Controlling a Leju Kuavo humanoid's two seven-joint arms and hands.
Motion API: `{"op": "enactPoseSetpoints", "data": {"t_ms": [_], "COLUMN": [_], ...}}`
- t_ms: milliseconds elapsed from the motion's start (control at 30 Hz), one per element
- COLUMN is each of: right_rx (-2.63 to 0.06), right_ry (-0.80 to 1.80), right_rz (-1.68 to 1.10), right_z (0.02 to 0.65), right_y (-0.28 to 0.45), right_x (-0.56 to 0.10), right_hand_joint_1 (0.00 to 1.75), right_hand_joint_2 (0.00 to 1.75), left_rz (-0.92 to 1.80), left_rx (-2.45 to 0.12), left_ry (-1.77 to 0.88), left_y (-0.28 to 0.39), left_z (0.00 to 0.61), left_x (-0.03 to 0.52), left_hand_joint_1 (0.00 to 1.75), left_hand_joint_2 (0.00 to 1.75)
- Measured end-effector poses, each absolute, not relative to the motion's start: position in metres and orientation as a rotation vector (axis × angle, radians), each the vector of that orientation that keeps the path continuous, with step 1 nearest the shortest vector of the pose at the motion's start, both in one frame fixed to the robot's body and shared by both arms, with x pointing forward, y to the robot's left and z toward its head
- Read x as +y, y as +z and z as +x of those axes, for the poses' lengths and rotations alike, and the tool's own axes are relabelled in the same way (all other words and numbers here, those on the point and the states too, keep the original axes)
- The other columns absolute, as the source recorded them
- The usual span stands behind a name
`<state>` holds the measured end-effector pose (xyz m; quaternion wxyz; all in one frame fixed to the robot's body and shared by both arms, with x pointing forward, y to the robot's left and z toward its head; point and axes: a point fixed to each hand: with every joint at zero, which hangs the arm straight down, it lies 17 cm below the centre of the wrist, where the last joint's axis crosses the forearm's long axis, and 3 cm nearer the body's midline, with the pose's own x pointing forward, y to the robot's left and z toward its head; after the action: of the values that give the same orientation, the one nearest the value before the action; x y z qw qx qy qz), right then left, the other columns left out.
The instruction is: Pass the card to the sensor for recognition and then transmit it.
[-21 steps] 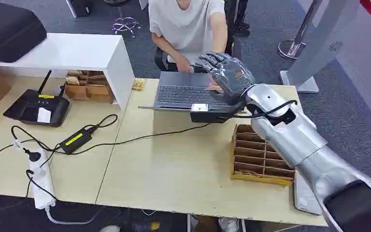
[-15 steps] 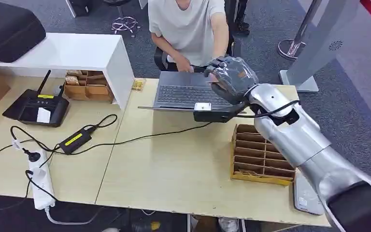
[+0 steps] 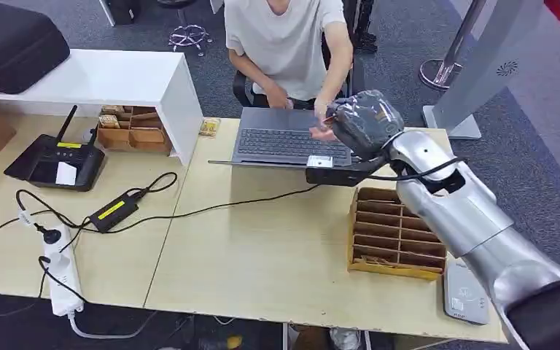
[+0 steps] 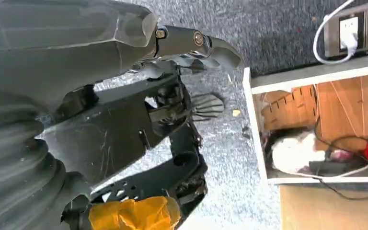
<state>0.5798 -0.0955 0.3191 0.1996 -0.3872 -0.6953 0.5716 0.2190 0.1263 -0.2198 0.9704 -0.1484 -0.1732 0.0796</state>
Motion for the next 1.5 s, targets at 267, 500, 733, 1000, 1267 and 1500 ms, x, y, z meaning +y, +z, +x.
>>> {"op": "enactPoseSetpoints", "data": {"t_ms": [267, 500, 733, 1000, 1267, 1500], "right_rx": [-1.951, -1.965, -1.956, -1.935, -1.893, -1.813], "right_ry": [1.603, 1.6, 1.598, 1.593, 1.529, 1.524], "right_rz": [-1.079, -1.111, -1.203, -1.262, -1.441, -1.491], "right_z": [0.579, 0.579, 0.585, 0.589, 0.596, 0.6], "right_y": [0.318, 0.322, 0.33, 0.331, 0.338, 0.327], "right_x": [-0.095, -0.099, -0.125, -0.143, -0.213, -0.249], "right_hand_joint_1": [1.75, 1.75, 1.75, 1.75, 1.75, 1.75], "right_hand_joint_2": [1.75, 1.75, 1.75, 1.75, 1.75, 1.75], "left_rz": [-0.281, -0.275, -0.271, -0.274, -0.286, -0.28], "left_rx": [-0.324, -0.311, -0.306, -0.306, -0.31, -0.305], "left_ry": [0.187, 0.206, 0.216, 0.221, 0.227, 0.232], "left_y": [-0.22, -0.219, -0.22, -0.22, -0.221, -0.222], "left_z": [0.223, 0.228, 0.231, 0.232, 0.233, 0.233], "left_x": [0.129, 0.133, 0.14, 0.143, 0.154, 0.16], "left_hand_joint_1": [0.0, 0.0, 0.0, 0.0, 0.0, 0.0], "left_hand_joint_2": [1.75, 1.75, 1.75, 1.75, 1.75, 1.75]}}
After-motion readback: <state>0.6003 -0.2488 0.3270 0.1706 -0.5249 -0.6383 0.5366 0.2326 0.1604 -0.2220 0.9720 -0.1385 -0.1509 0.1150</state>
